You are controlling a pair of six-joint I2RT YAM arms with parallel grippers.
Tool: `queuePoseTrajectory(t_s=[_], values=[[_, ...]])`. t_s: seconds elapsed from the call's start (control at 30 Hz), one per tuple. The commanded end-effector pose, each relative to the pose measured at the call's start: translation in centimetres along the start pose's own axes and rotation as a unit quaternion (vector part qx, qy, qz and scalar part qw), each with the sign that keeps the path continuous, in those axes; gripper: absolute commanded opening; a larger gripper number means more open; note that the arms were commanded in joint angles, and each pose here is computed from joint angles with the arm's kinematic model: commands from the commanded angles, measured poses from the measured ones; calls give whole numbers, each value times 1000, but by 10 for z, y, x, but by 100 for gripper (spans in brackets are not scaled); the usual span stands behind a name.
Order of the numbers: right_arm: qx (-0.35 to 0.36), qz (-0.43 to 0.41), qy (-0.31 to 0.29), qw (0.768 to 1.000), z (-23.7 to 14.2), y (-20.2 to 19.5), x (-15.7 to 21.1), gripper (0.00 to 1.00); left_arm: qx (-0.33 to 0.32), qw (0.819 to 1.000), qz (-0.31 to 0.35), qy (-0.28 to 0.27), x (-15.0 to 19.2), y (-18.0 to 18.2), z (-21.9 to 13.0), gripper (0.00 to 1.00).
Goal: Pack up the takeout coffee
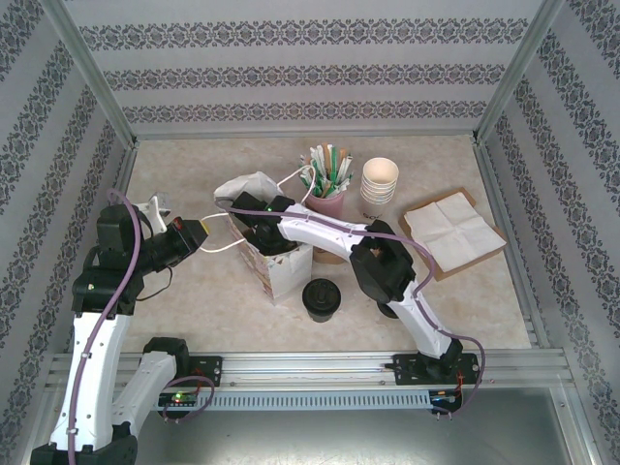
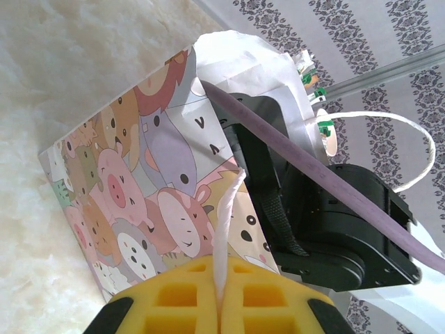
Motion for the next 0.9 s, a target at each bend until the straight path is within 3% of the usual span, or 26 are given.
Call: queuePoseTrajectory(t_s=[0.0, 0.43, 0.87], values=[[-6, 13, 24, 1000, 16, -1, 8, 34, -2, 1000, -2, -8, 0, 1, -1, 5], [-15, 20, 26, 999, 19, 1, 8, 33, -5, 1000, -3, -6, 1, 3, -1, 5], [-23, 8, -48, 999, -48, 6, -12, 37, -10, 1000, -5, -8, 0, 3, 0, 5]])
Point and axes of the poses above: each hand's point on the last joint's axis, 136 mm out from that joint toward the fingers, its own z axis out along the fingers, its own y axis along the line the jaws close on, x = y × z, the point moved 7 cm from there along -z, back along the fingers, and after that the axes turned 7 degrees about z, right-handed, at the moved point
